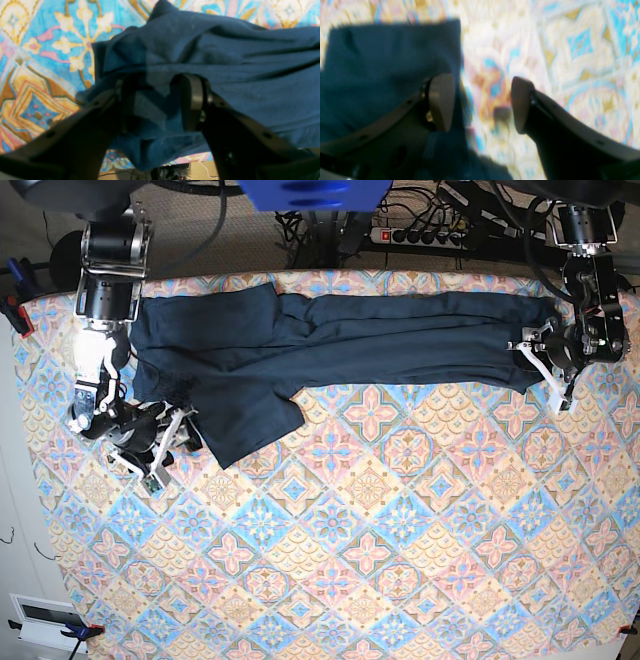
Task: Layout the t-shirt on the table in an organized manner, then fold the t-shirt properly
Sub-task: 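Grasp the sleeve end with the right gripper, then fold the sleeve end inward with the right gripper toward the middle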
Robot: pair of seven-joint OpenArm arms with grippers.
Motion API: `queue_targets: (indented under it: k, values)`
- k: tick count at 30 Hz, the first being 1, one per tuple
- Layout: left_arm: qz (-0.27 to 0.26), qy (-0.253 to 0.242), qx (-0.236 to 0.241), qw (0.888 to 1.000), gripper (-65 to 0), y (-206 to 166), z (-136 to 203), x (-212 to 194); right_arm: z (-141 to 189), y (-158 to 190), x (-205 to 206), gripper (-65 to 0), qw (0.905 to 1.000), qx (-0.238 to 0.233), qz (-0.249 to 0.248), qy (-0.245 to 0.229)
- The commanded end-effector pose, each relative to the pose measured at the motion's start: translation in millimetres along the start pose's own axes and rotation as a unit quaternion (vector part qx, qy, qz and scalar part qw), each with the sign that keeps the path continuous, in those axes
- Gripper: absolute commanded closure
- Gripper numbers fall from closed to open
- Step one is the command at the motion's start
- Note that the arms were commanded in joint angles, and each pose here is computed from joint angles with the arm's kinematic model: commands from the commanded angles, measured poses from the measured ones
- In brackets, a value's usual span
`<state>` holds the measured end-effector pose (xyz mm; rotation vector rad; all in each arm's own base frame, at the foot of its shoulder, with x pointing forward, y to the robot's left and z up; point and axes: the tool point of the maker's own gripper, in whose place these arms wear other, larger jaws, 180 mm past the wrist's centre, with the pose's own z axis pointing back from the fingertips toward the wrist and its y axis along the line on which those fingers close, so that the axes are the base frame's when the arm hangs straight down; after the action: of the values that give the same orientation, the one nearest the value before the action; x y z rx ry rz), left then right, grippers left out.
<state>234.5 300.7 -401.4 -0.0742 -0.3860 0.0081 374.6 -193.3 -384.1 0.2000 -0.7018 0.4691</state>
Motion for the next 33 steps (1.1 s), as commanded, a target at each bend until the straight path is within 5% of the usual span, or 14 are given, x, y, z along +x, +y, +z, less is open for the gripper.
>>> queue_targets:
  k: [1,18,31,33]
  values:
    - [-0.007,-0.017,0.008,1.000,-27.3,7,8,12,3,-8,9,-35.6,0.9999,-0.005,0.001,-0.010]
    - [-0.007,-0.017,0.008,1.000,-27.0,7,8,13,-27,34,1,-35.4,0.9986,0.051,0.016,-0.003]
    - [-0.007,-0.017,0.008,1.000,-27.0,7,8,13,-29,44,1,-0.2,0.9981,0.059,0.021,-0.003]
    - [-0.007,-0.017,0.008,1.000,-27.0,7,8,13,-26,46,4,-0.1,0.9979,0.058,0.027,-0.009]
